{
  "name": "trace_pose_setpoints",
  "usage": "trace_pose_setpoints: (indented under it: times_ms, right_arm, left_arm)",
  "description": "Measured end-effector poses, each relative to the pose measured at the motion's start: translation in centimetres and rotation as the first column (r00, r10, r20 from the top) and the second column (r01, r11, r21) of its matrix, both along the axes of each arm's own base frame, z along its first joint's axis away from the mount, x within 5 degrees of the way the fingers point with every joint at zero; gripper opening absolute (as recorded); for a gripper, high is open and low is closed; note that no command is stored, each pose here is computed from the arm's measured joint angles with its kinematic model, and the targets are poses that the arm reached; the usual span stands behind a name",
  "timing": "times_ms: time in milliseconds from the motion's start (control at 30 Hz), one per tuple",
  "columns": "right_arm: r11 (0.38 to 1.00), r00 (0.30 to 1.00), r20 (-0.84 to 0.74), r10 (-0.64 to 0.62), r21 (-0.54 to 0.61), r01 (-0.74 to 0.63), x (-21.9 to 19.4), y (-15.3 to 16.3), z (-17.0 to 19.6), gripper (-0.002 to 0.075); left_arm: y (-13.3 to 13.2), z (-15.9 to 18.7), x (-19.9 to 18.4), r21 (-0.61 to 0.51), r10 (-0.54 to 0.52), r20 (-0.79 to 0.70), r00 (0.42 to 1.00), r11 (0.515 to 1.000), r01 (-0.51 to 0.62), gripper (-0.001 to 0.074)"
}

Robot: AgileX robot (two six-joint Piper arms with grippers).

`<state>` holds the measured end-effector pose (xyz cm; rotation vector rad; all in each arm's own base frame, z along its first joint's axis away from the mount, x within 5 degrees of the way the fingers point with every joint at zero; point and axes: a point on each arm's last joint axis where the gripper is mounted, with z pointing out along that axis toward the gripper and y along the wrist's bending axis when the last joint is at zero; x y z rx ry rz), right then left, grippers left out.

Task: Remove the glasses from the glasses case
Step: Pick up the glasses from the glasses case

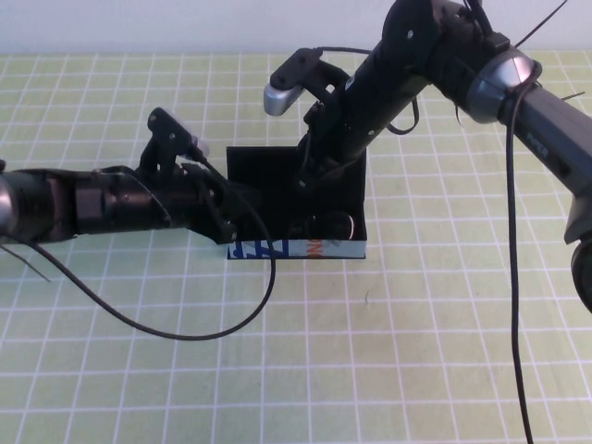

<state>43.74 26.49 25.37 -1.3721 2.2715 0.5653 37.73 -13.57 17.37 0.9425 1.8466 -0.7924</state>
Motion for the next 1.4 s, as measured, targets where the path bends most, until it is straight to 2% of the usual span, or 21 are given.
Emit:
trace_pose_setpoints:
  times_ms: [67,167,300,433,567,700,867,1033,1400]
  right_arm:
    - [0.999,0.999,0.016,0.035,-0.01,-0.034,0.0,0.0,0.0,0.0004]
    - [0.998,0.997,0.038,0.061,-0.037,-0.059,-0.2,0.2,-0.1,0.0055]
    - [0.996,0.999,0.027,0.041,-0.085,-0.038,-1.0,1.0,-0.3,0.0108]
    - [0.986,0.998,0.015,0.069,-0.151,-0.065,-3.0,1.1,0.1,0.0119]
    - [0.967,0.984,0.031,0.178,-0.189,-0.169,-4.9,0.4,1.0,0.0121]
    - [0.948,0.961,0.083,0.263,-0.207,-0.242,-4.8,0.5,0.6,0.0128]
    - [0.918,0.926,0.13,0.356,-0.234,-0.32,-4.1,0.8,-1.0,0.0206]
    - [0.911,0.904,0.194,0.382,-0.245,-0.332,-3.3,1.2,-1.9,0.0284]
    - [0.903,0.884,0.235,0.404,-0.255,-0.345,-2.3,1.7,-3.9,0.03]
  left_arm:
    - [0.0,0.3,0.4,-0.001,0.026,-0.007,1.0,1.0,-0.026,-0.0004]
    - [0.3,0.9,1.4,-0.013,0.122,-0.065,0.99,0.992,-0.123,-0.0004]
    - [0.5,1.5,2.5,-0.034,0.179,-0.097,0.979,0.983,-0.183,-0.0004]
    - [0.5,1.2,2.6,-0.048,0.182,-0.123,0.976,0.981,-0.189,-0.0004]
    - [0.5,1.1,2.6,-0.051,0.183,-0.131,0.974,0.98,-0.191,-0.0004]
    - [0.5,1.2,2.6,-0.058,0.187,-0.145,0.972,0.979,-0.197,-0.0004]
    - [0.5,1.2,2.6,-0.071,0.198,-0.175,0.964,0.974,-0.213,-0.0004]
    - [0.5,1.1,2.7,-0.076,0.213,-0.204,0.955,0.97,-0.233,-0.0004]
    - [0.6,1.0,2.7,-0.073,0.222,-0.225,0.949,0.967,-0.244,-0.0004]
